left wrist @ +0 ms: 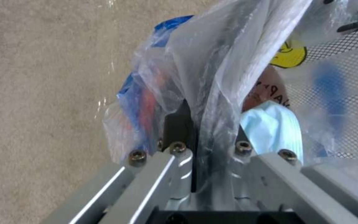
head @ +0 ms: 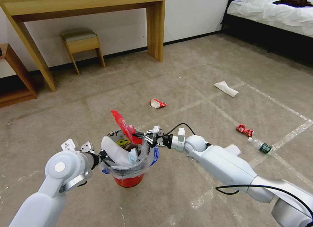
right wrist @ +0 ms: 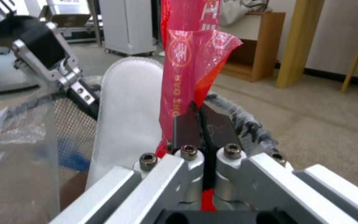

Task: Pick up the trash bin and place the garbage on the floor into it.

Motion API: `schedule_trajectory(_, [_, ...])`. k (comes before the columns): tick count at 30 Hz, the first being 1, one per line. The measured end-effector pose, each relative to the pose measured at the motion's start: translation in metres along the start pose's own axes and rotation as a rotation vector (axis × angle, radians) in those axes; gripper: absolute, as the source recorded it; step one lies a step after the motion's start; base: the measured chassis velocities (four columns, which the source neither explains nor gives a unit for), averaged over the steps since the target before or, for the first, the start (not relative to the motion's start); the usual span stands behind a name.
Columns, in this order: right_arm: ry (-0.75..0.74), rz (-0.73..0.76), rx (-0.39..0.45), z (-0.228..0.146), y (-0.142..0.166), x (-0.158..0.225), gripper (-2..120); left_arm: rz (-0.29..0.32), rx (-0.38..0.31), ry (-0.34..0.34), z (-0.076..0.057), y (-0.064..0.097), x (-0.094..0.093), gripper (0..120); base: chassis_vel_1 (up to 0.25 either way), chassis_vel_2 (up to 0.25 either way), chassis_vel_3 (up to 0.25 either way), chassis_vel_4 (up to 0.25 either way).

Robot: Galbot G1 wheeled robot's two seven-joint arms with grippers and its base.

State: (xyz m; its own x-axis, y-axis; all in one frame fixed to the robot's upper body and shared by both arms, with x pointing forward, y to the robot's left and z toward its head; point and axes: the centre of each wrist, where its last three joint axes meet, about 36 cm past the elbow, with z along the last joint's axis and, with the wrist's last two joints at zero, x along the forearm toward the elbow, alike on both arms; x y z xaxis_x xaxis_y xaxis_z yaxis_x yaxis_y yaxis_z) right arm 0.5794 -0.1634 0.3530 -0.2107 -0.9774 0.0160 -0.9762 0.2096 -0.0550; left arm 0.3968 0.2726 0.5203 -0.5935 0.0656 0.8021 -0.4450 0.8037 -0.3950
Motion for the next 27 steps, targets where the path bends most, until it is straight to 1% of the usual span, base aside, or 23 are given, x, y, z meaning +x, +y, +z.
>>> schedule_trajectory(10, [0.003, -0.021, 0.019, -0.008, -0.003, -0.01, 0, 0.004, 0.0, 0.002, 0.003, -0.002, 0.0, 4, 0.0, 0.0, 0.0, 0.0])
schedule_trajectory(16, [0.011, -0.033, 0.027, -0.008, -0.003, -0.016, 1, 0.012, -0.002, -0.003, 0.003, -0.004, 0.002, 4, 0.0, 0.0, 0.0, 0.0])
schedule_trajectory(17, [0.012, -0.035, 0.028, -0.007, -0.003, -0.017, 5, 0.013, -0.002, -0.003, 0.003, -0.004, 0.002, 4, 0.0, 0.0, 0.0, 0.0])
schedule_trajectory(18, [0.012, -0.035, 0.028, -0.007, -0.003, -0.017, 5, 0.013, -0.002, -0.003, 0.003, -0.004, 0.002, 4, 0.0, 0.0, 0.0, 0.0])
schedule_trajectory(19, [0.014, -0.036, 0.029, -0.007, -0.002, -0.019, 10, 0.013, -0.002, -0.003, 0.002, -0.004, 0.002, 4, 0.0, 0.0, 0.0, 0.0])
schedule_trajectory(20, [0.014, -0.036, 0.029, -0.007, -0.002, -0.019, 10, 0.013, -0.002, -0.003, 0.002, -0.004, 0.002, 4, 0.0, 0.0, 0.0, 0.0])
schedule_trajectory(22, [0.015, -0.037, 0.031, -0.005, -0.001, -0.024, 23, 0.014, -0.001, -0.003, 0.003, -0.004, 0.003, 4, 0.0, 0.0, 0.0, 0.0])
schedule_trajectory(23, [0.015, -0.037, 0.031, -0.005, -0.001, -0.024, 23, 0.014, -0.001, -0.003, 0.003, -0.004, 0.003, 4, 0.0, 0.0, 0.0, 0.0])
schedule_trajectory(25, [0.015, -0.035, 0.032, -0.004, 0.001, -0.028, 35, 0.016, 0.0, -0.002, 0.003, -0.004, 0.003, 4, 0.0, 0.0, 0.0, 0.0])
schedule_trajectory(26, [0.015, -0.035, 0.032, -0.004, 0.001, -0.028, 35, 0.016, 0.0, -0.002, 0.003, -0.004, 0.003, 4, 0.0, 0.0, 0.0, 0.0])
schedule_trajectory(27, [0.016, -0.034, 0.033, -0.003, 0.001, -0.029, 39, 0.016, 0.0, -0.003, 0.003, -0.004, 0.003, 4, 0.0, 0.0, 0.0, 0.0])
